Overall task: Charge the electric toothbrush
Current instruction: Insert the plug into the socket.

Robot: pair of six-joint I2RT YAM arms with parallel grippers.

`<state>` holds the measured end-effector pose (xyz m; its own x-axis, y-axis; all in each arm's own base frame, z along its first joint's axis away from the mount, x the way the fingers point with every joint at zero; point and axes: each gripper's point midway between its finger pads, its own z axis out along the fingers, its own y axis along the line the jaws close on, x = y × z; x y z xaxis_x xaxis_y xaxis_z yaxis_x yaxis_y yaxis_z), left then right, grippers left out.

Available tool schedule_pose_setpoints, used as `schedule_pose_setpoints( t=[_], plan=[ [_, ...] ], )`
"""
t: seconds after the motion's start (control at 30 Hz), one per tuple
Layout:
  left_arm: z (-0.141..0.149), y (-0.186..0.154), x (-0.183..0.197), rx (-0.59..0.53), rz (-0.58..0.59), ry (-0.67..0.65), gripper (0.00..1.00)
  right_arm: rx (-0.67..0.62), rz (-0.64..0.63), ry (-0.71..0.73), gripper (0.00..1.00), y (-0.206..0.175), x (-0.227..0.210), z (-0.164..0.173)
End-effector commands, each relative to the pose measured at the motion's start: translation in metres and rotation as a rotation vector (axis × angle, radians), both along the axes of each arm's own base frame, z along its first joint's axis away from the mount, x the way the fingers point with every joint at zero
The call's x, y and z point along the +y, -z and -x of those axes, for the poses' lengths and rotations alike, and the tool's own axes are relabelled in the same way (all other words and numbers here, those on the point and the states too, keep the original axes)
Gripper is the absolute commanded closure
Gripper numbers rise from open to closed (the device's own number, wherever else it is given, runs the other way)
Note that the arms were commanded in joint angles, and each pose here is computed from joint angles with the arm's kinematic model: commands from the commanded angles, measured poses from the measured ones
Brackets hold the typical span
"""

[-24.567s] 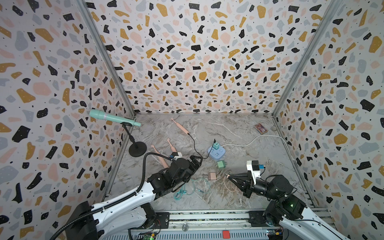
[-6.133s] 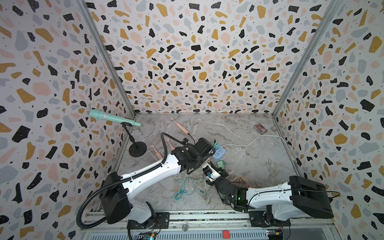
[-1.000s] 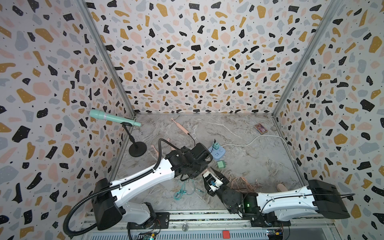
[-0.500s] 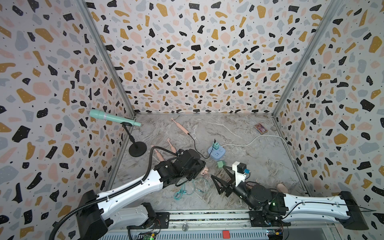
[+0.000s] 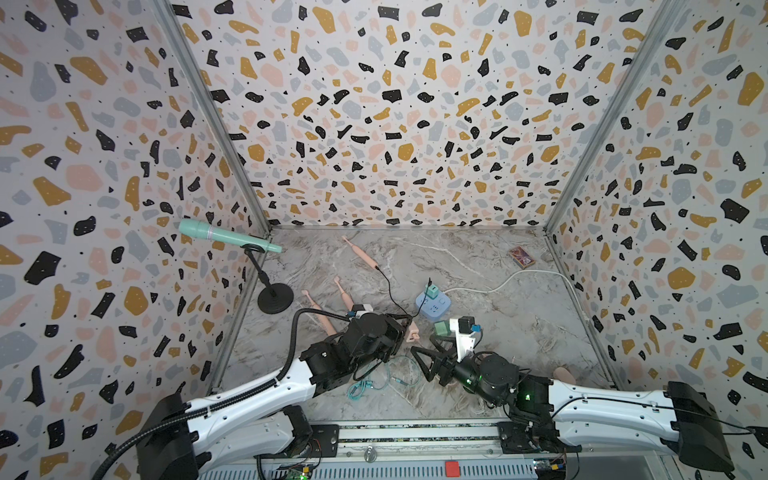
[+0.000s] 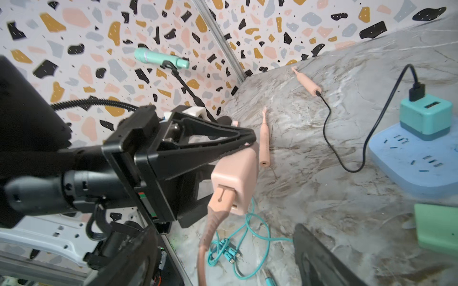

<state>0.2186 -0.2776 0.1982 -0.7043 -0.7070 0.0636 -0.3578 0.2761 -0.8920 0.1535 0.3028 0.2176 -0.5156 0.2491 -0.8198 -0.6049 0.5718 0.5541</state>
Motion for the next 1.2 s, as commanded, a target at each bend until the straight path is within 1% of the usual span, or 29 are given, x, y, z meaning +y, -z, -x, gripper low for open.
schedule_pose_setpoints(
  t=[0.0,0.03,0.1,0.2,0.27,0.3,0.4,0.5,0.6,0.8,0.9,0.97,1.13,1.17],
  plan=[
    [-0.002,-0.028,-0.010,-0.045,0.101,-0.001,1.00,-0.070,-0.039,0.060,0.20,-0.028,0.000,-0.012],
    [-0.002,-0.029,-0.011,-0.047,0.104,-0.003,1.00,-0.073,-0.031,0.069,0.22,-0.025,0.001,-0.015],
    [-0.001,-0.028,-0.010,-0.044,0.099,-0.008,1.00,-0.081,-0.020,0.062,0.29,-0.022,0.004,-0.016],
    [0.000,-0.024,-0.011,-0.032,0.095,-0.014,1.00,-0.062,0.016,0.100,0.34,-0.014,0.006,-0.023],
    [0.001,-0.022,-0.011,-0.027,0.093,-0.017,1.00,-0.068,0.017,0.109,0.41,-0.015,0.007,-0.024],
    [0.001,-0.021,-0.011,-0.026,0.092,-0.019,1.00,-0.065,0.007,0.120,0.44,-0.017,0.007,-0.026],
    [0.002,-0.020,-0.012,-0.025,0.083,-0.021,1.00,-0.050,-0.018,0.143,0.46,-0.019,0.008,-0.030],
    [0.001,-0.019,-0.011,-0.021,0.081,-0.028,1.00,-0.042,-0.028,0.134,0.54,-0.019,0.015,-0.030],
    [0.001,-0.020,-0.010,-0.024,0.080,-0.034,1.00,-0.034,-0.026,0.122,0.58,-0.016,0.021,-0.030],
    [0.002,-0.019,-0.012,-0.025,0.088,-0.032,1.00,-0.049,-0.040,0.128,0.79,-0.019,0.024,-0.032],
    [0.002,-0.019,-0.013,-0.026,0.090,-0.030,1.00,-0.061,-0.044,0.121,0.85,-0.022,0.027,-0.032],
    [0.003,-0.020,-0.014,-0.027,0.094,-0.028,1.00,-0.066,-0.050,0.114,0.87,-0.022,0.029,-0.031],
    [0.003,-0.020,-0.015,-0.030,0.094,-0.024,1.00,-0.096,-0.073,0.107,1.00,-0.028,0.029,-0.030],
    [0.003,-0.020,-0.016,-0.031,0.093,-0.022,1.00,-0.099,-0.078,0.109,1.00,-0.030,0.029,-0.030]
  ],
)
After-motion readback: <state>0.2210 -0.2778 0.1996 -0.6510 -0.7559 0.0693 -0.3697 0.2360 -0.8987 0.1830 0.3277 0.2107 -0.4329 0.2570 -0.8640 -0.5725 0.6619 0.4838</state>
